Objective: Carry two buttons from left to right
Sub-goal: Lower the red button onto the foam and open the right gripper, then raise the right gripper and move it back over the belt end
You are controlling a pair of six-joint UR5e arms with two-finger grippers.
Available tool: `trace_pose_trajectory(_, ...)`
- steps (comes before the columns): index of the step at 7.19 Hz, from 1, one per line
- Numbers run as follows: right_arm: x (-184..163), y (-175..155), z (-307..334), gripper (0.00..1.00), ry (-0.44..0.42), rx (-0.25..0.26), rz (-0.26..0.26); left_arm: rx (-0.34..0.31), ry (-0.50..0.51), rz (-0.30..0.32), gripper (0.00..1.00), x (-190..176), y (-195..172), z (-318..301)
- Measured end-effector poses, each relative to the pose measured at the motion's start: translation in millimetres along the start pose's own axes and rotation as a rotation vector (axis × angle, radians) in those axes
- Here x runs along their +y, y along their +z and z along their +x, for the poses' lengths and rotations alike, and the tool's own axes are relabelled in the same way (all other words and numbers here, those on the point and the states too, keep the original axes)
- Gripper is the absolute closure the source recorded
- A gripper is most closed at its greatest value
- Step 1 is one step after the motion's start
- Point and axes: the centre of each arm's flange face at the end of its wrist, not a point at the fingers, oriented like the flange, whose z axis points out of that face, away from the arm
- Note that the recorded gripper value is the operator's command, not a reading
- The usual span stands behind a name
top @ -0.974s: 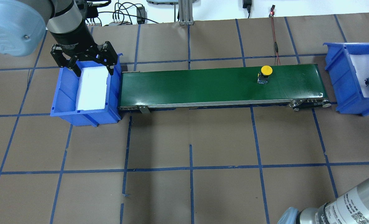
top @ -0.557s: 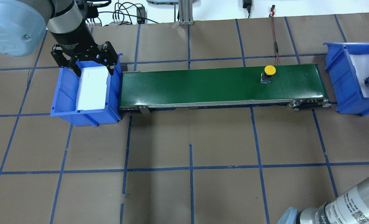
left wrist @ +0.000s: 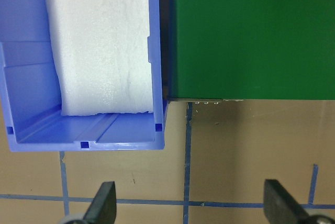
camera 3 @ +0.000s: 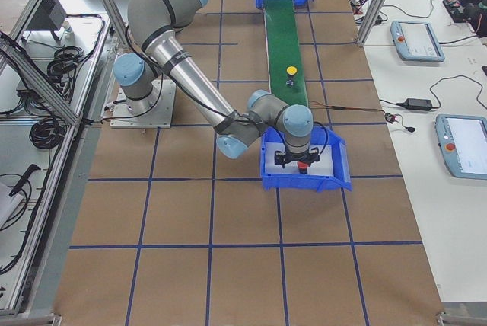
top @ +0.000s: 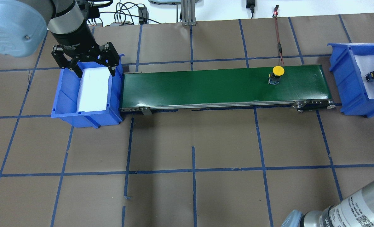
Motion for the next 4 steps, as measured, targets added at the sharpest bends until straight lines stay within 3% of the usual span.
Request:
trace_pose_trajectory(2, -6.6, -46.7, 16.4, 0.0, 0.004, -0.002, -0.004, 0.0, 0.0, 0.0, 0.0, 0.1, -0.1, -0.1)
trace_pose_trajectory(4, -53.8, -75.8, 52.4, 0.0, -0.046, -0.001, -0.002, 0.0, 0.0, 0.0, 0.0, 0.1, 0.1, -0.1)
